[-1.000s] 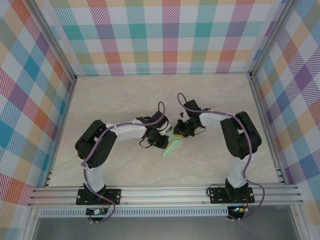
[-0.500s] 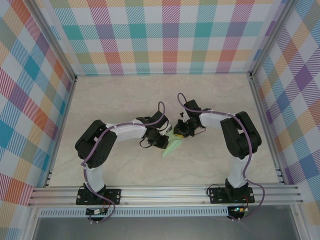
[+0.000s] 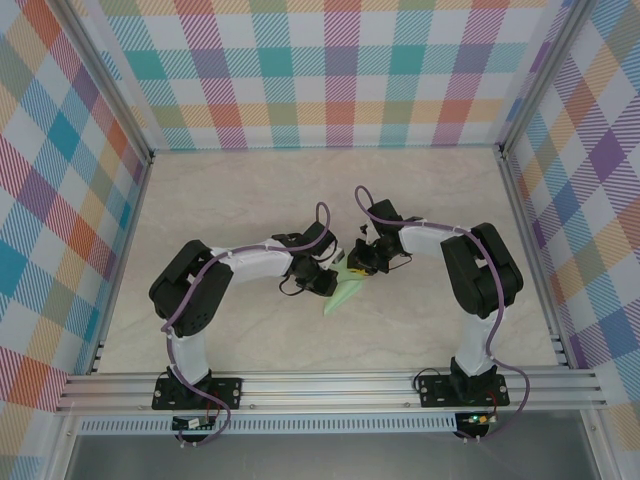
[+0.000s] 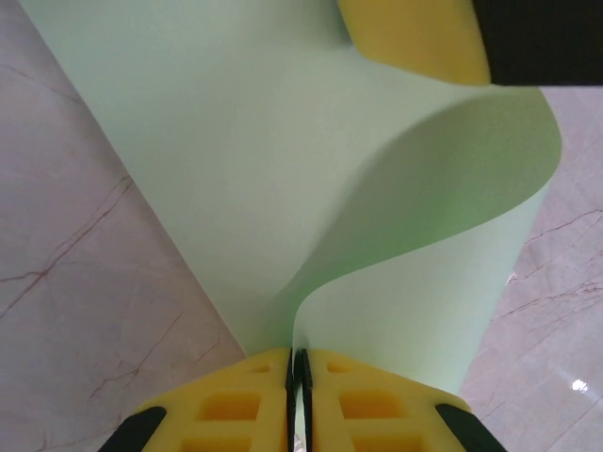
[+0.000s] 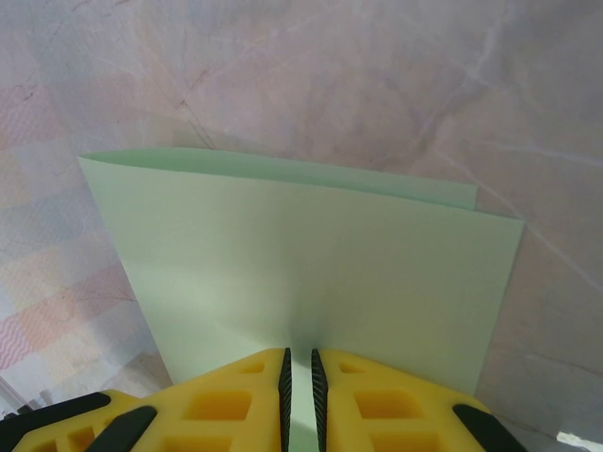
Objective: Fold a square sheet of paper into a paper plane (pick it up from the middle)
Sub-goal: Third fold the triangle at the center of the table.
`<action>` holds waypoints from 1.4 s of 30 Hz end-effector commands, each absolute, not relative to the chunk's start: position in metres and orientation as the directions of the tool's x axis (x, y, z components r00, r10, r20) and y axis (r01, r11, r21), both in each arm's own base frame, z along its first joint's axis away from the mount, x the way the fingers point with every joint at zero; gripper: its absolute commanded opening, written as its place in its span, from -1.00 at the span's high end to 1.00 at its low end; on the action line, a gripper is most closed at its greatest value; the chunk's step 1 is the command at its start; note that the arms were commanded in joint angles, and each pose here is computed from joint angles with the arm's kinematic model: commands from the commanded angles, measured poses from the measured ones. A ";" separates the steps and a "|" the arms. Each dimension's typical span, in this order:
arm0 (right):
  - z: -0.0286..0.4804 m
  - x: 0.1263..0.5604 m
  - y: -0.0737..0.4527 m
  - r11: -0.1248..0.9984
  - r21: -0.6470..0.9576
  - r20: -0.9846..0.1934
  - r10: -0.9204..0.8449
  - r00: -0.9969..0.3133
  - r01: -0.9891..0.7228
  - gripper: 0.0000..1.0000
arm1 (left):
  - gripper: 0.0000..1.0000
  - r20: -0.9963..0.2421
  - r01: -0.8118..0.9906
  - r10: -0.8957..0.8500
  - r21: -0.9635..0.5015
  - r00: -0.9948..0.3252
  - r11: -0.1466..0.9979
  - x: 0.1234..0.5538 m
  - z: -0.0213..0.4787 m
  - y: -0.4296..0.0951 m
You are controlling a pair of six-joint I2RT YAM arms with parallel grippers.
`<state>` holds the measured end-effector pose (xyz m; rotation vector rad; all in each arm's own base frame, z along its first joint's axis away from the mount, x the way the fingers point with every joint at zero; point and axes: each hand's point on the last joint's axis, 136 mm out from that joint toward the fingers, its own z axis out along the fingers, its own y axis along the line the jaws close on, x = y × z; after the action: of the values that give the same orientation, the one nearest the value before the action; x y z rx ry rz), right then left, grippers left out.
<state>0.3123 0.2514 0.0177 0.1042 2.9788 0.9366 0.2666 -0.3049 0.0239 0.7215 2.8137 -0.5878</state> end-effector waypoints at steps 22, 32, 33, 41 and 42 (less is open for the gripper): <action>0.004 0.300 0.242 0.839 0.536 0.054 0.081 -0.995 0.097 0.65 | 0.74 -0.221 0.460 0.407 -0.321 -0.886 0.828 0.264 0.010 -0.295; 0.038 0.310 0.250 0.802 0.592 0.000 0.101 -0.995 0.082 0.64 | 0.73 -0.207 0.458 0.411 -0.318 -0.888 0.830 0.262 0.005 -0.293; 0.048 0.312 0.247 0.804 0.590 -0.023 0.112 -0.993 0.077 0.63 | 0.74 -0.206 0.460 0.413 -0.318 -0.887 0.829 0.261 0.004 -0.293; 0.089 0.293 0.230 0.751 0.655 -0.101 0.195 -0.976 0.082 0.62 | 0.73 -0.203 0.460 0.414 -0.325 -0.887 0.826 0.259 0.002 -0.293; 0.089 0.286 0.234 0.718 0.689 -0.080 0.204 -0.976 0.093 0.66 | 0.73 -0.204 0.460 0.414 -0.327 -0.887 0.825 0.259 0.002 -0.294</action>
<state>0.3027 0.2334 0.0965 0.1648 2.7567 1.0099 0.2678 -0.3030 0.0194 0.7102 2.8136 -0.5771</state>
